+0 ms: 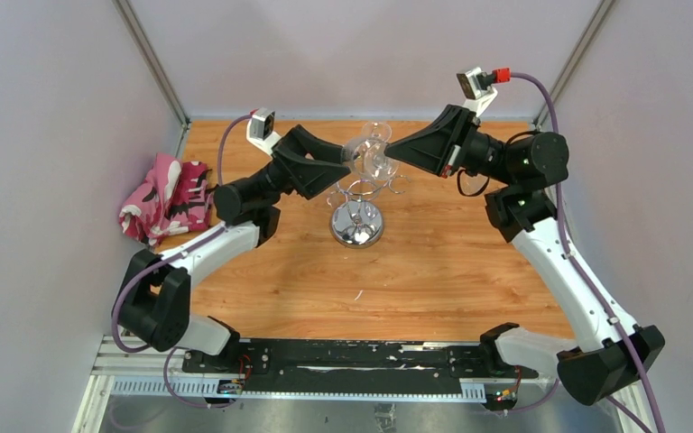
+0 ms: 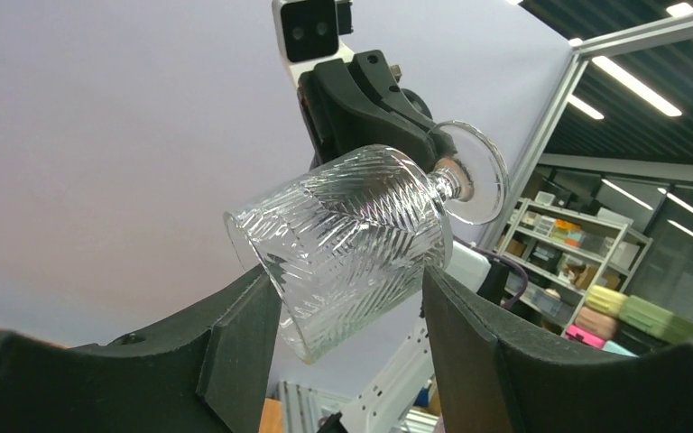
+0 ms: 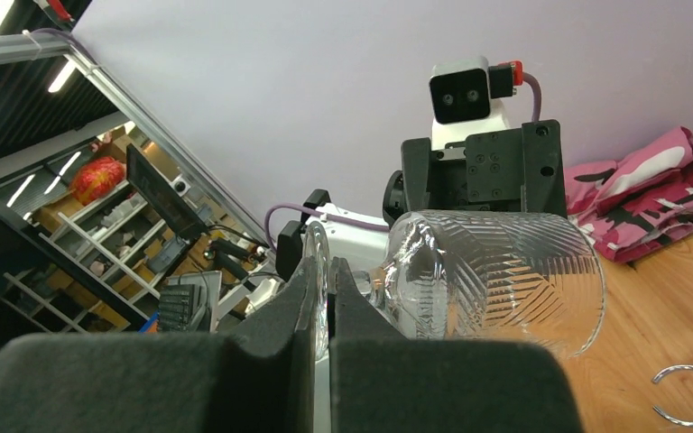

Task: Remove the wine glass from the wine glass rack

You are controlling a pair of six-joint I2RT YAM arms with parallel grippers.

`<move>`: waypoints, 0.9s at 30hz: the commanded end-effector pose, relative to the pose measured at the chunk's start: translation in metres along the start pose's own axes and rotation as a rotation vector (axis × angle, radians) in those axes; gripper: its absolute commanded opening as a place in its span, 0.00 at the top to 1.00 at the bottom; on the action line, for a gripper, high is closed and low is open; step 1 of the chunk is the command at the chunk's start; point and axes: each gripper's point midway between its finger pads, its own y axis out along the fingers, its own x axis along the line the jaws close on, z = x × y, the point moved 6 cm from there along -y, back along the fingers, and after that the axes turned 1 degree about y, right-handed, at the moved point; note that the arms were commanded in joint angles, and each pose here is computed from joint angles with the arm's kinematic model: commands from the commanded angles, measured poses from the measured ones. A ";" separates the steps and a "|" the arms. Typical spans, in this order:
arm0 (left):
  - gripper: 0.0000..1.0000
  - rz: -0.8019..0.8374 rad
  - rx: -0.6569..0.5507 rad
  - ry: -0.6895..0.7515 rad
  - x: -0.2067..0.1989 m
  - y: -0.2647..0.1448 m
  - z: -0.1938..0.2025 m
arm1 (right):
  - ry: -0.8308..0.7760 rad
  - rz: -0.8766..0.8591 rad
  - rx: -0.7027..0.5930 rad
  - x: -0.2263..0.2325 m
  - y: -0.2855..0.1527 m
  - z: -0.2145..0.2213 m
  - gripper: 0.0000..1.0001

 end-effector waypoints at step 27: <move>0.65 0.245 -0.059 0.102 -0.122 -0.008 -0.020 | 0.079 -0.193 -0.028 -0.055 0.025 0.032 1.00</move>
